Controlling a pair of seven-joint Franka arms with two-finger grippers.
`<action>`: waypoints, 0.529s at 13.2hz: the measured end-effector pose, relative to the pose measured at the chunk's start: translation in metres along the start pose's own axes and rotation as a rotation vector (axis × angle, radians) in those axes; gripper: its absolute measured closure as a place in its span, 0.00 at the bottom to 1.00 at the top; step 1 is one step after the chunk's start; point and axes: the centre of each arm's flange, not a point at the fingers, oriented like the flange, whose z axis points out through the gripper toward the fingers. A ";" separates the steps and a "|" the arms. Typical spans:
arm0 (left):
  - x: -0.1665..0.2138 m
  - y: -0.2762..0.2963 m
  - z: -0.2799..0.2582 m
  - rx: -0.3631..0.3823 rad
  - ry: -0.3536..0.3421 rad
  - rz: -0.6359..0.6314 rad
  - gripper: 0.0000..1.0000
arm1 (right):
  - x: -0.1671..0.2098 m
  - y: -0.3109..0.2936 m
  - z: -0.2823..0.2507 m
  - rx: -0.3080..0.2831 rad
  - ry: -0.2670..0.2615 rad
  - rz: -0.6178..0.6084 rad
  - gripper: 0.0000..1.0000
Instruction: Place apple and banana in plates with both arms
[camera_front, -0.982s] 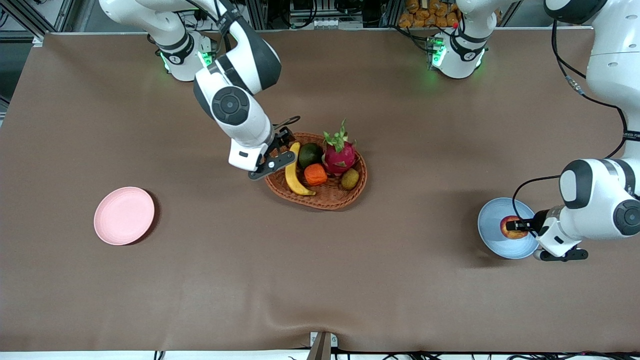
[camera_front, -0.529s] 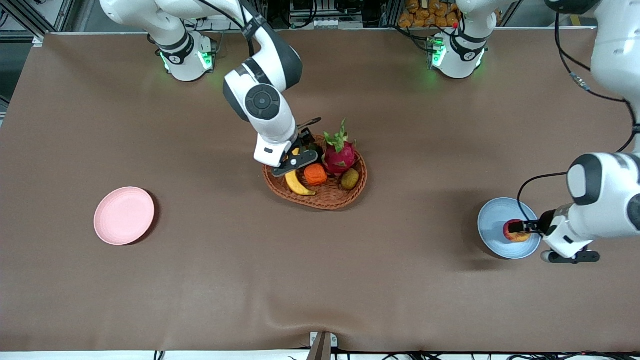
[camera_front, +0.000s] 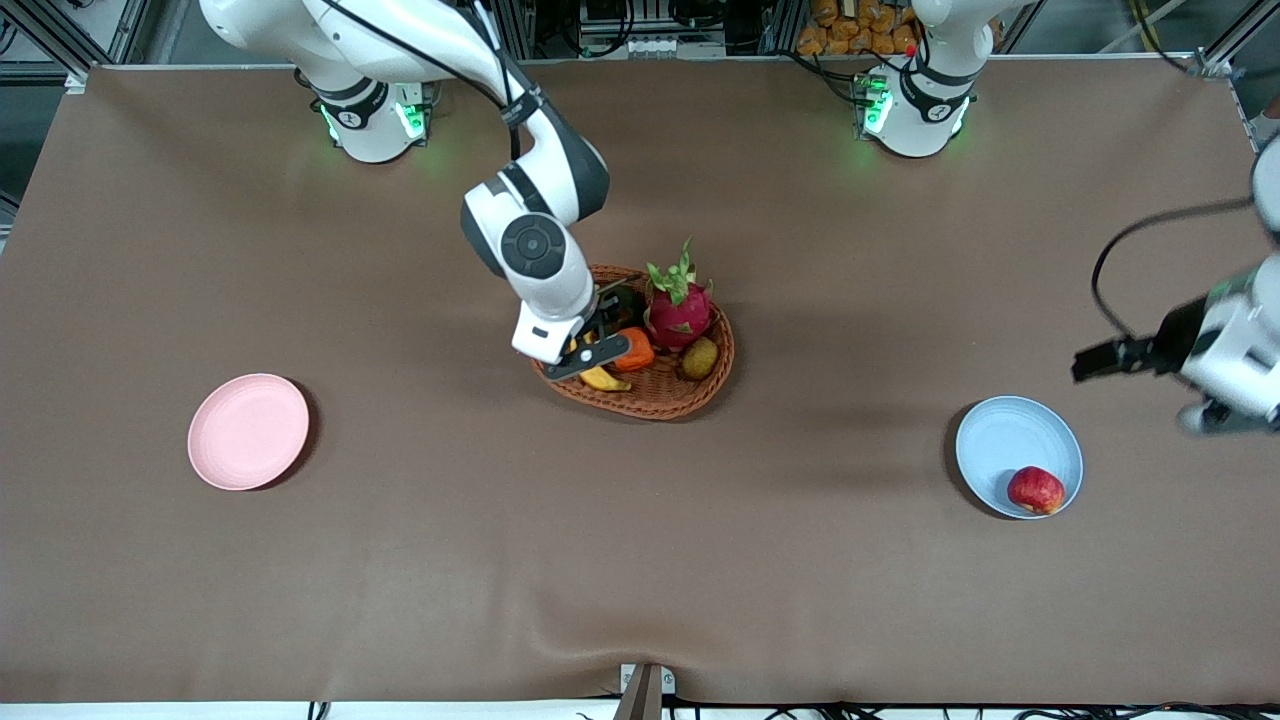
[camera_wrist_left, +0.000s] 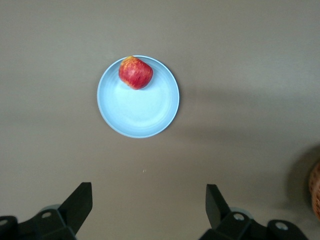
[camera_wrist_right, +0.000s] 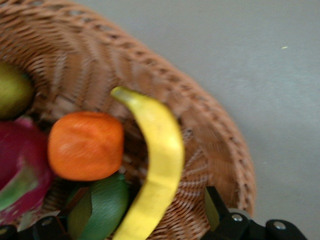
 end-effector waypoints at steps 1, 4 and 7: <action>-0.011 0.002 -0.023 0.011 0.030 -0.002 0.00 | 0.003 0.010 0.002 -0.001 -0.005 0.021 0.00; -0.027 -0.001 -0.058 0.027 0.077 -0.014 0.00 | -0.001 0.015 0.020 -0.010 -0.034 0.118 0.00; -0.027 -0.004 -0.057 0.026 0.064 -0.019 0.00 | -0.004 0.010 0.029 -0.017 -0.045 0.158 0.00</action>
